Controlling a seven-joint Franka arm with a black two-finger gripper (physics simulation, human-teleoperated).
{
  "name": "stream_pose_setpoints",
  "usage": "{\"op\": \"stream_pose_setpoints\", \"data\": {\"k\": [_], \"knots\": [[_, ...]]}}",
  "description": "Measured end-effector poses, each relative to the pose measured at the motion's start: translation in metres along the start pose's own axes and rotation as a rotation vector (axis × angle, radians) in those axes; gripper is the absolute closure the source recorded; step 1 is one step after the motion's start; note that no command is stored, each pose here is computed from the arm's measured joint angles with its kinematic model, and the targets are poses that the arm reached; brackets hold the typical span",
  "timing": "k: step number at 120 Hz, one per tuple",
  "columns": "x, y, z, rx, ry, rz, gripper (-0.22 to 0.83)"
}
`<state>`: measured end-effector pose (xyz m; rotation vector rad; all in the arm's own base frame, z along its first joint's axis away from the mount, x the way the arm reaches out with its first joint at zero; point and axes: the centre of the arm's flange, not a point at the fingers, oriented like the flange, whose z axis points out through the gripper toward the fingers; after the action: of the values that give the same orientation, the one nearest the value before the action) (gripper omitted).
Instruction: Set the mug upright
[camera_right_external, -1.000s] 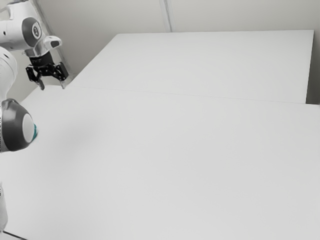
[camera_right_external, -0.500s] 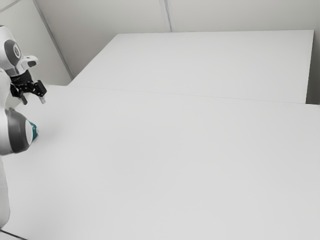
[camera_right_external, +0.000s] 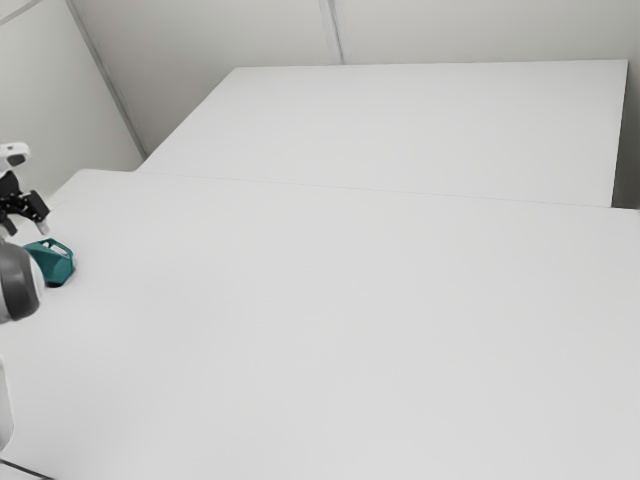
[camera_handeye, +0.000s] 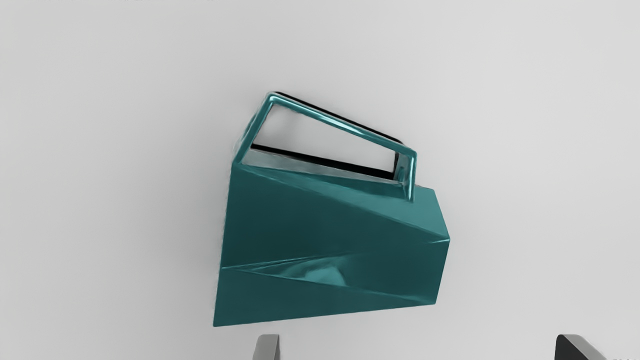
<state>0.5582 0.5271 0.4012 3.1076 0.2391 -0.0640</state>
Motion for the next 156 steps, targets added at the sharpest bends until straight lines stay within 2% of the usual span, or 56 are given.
{"op": "stream_pose_setpoints", "data": {"k": [40,95,156], "knots": [[-0.018,-0.048,0.024,-0.005,0.04,0.055,0.0],[-0.018,-0.071,0.06,-0.151,0.227,0.153,0.0],[-0.028,-0.076,0.072,-0.267,0.281,0.199,0.0]]}}
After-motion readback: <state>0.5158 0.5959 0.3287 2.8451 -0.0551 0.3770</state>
